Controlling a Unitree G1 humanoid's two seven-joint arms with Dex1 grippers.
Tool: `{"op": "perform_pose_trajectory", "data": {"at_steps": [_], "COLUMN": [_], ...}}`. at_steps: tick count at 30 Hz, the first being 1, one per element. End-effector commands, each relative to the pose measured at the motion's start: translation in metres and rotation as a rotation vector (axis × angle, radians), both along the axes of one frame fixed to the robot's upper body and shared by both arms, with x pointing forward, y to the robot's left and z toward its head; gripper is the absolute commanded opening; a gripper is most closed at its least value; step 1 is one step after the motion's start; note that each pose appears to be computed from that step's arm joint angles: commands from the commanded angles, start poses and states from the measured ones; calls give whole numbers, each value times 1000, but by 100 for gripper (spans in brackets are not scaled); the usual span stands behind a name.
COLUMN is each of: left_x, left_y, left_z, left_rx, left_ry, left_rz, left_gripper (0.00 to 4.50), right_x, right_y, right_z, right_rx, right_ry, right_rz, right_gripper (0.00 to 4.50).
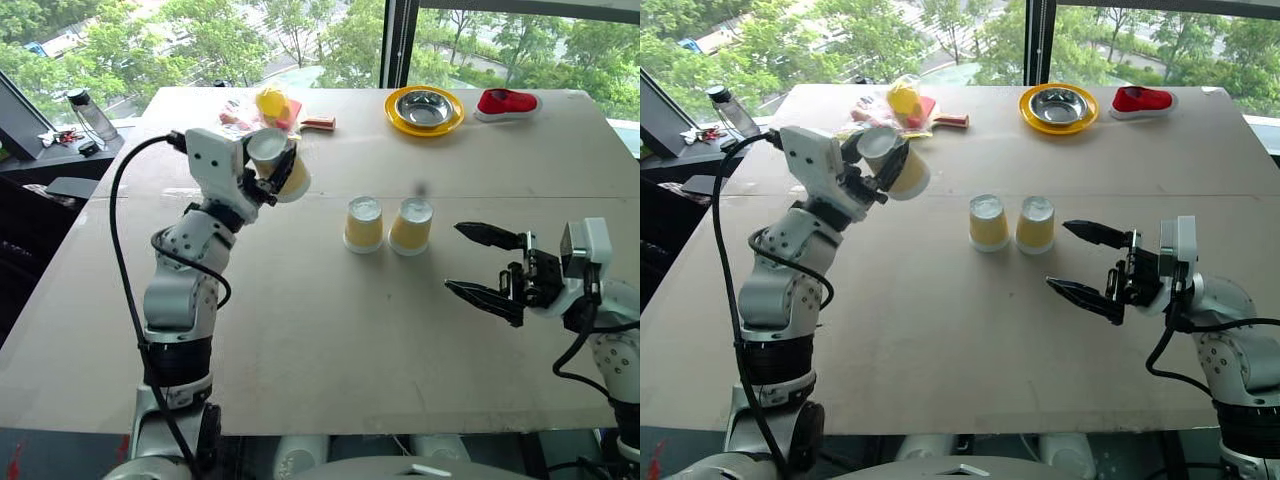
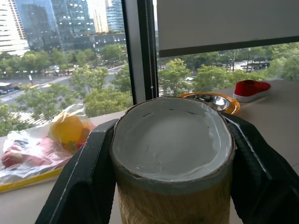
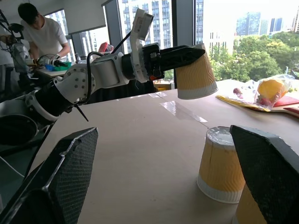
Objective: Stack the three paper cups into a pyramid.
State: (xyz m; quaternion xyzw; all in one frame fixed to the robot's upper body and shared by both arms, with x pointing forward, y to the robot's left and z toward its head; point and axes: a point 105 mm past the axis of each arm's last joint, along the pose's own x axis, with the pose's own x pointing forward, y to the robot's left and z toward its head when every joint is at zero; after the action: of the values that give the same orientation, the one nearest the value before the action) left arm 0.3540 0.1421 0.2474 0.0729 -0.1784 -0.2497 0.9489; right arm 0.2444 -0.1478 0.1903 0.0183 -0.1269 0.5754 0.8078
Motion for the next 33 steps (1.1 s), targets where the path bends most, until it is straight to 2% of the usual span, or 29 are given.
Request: {"op": "perform_pose_trajectory", "data": {"at_steps": [1,4,7,12,19,29,33], "left_x": [-2,0,0,-1,7,6,8], "left_y": [-27,-54,-83,-101,-107,-115,-115], "left_z": [14,18,11,6,-2,-8,-16], "left_rx": [42,51,72,112,149,153,207], "left_ry": [-13,-19,0,3,1,3,13], "left_rz": [-144,-282,-427,-534,-557,-584,-565], "left_gripper": [253,253,253,253,253,253,253], "right_x": [-1,5,9,12,11,10,10], "right_y": [-7,-12,-15,-16,-20,-19,-18], "right_z": [14,12,11,10,10,6,8], "right_rx": [29,22,-5,-24,-18,-30,-25], "right_ry": [-52,-43,-50,-36,-18,-13,-14], "right_rz": [-39,-103,-182,-237,-275,-276,-263], "right_gripper": [450,450,450,450,450,450,450]}}
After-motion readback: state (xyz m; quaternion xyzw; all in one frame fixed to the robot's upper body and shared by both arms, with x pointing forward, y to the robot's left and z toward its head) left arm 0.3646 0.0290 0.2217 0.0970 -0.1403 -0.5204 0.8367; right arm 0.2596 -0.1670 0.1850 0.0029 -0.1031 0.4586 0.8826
